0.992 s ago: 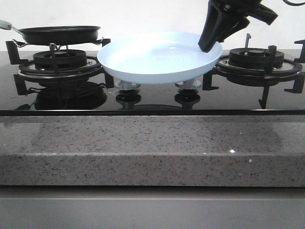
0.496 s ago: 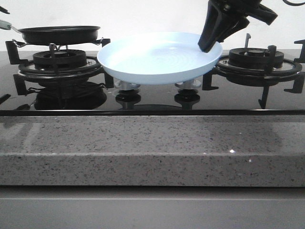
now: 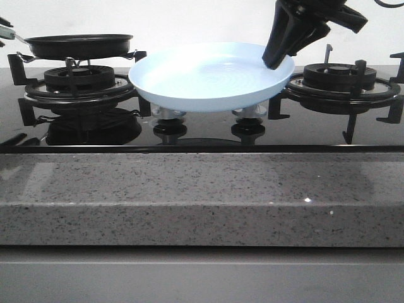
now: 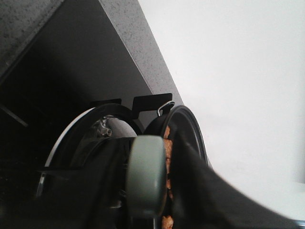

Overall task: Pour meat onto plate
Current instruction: 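Move the left gripper to the pale green pan handle and grasp it, then lift the black pan with the left gripper over the held plate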

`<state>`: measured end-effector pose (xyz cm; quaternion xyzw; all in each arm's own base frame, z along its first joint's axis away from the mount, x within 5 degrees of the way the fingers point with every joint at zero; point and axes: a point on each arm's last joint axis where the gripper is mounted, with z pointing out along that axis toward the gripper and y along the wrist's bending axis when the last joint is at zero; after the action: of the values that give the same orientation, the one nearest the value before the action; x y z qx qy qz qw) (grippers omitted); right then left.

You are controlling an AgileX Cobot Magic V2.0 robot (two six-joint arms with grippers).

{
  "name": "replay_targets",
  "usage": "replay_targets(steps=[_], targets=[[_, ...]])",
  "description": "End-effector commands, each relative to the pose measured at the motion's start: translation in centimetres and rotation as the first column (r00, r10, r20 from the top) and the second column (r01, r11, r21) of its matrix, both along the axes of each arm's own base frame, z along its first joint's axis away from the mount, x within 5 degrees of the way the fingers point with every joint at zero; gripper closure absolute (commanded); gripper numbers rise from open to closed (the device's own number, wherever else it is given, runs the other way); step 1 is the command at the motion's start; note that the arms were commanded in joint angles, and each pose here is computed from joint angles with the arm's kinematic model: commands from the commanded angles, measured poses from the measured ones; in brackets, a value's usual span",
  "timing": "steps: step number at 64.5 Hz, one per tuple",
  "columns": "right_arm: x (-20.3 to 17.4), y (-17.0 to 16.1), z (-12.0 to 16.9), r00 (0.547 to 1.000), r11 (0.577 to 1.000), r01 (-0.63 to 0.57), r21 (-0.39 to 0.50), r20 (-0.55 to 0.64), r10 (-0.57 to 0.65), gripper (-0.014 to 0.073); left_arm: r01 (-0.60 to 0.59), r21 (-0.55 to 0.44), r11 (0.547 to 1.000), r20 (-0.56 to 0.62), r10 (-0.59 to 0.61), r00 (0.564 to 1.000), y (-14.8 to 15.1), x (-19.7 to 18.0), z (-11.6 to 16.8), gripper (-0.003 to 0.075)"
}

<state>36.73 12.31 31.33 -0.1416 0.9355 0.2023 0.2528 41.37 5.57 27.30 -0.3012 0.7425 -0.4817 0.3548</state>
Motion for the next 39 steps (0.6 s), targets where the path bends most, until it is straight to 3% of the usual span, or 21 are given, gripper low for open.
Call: replay_targets(steps=[1, 6, 18, 39], targets=[[-0.8, -0.1, 3.3, 0.994, 0.998, 0.013, 0.06, 0.11, -0.02, 0.0654, 0.021, -0.042, 0.999, 0.101, -0.016, 0.995, -0.4, -0.5, 3.5, 0.068], [-0.8, -0.1, 3.3, 0.994, 0.998, 0.013, 0.06, 0.11, -0.02, 0.0654, 0.032, -0.055, 0.998, 0.107, -0.026, 0.994, -0.5, -0.6, 3.6, 0.0737], [-0.8, -0.1, 3.3, 0.994, 0.998, 0.013, 0.06, 0.11, -0.02, 0.0654, 0.091, -0.135, 0.987, 0.159, -0.069, 0.985, -1.1, -1.0, 4.7, 0.0741], [-0.8, -0.1, 3.3, 0.994, 0.998, 0.013, 0.06, 0.11, -0.02, 0.0654, 0.123, -0.046, 0.991, 0.314, -0.103, 0.944, -2.3, -4.3, 10.5, 0.0741]])
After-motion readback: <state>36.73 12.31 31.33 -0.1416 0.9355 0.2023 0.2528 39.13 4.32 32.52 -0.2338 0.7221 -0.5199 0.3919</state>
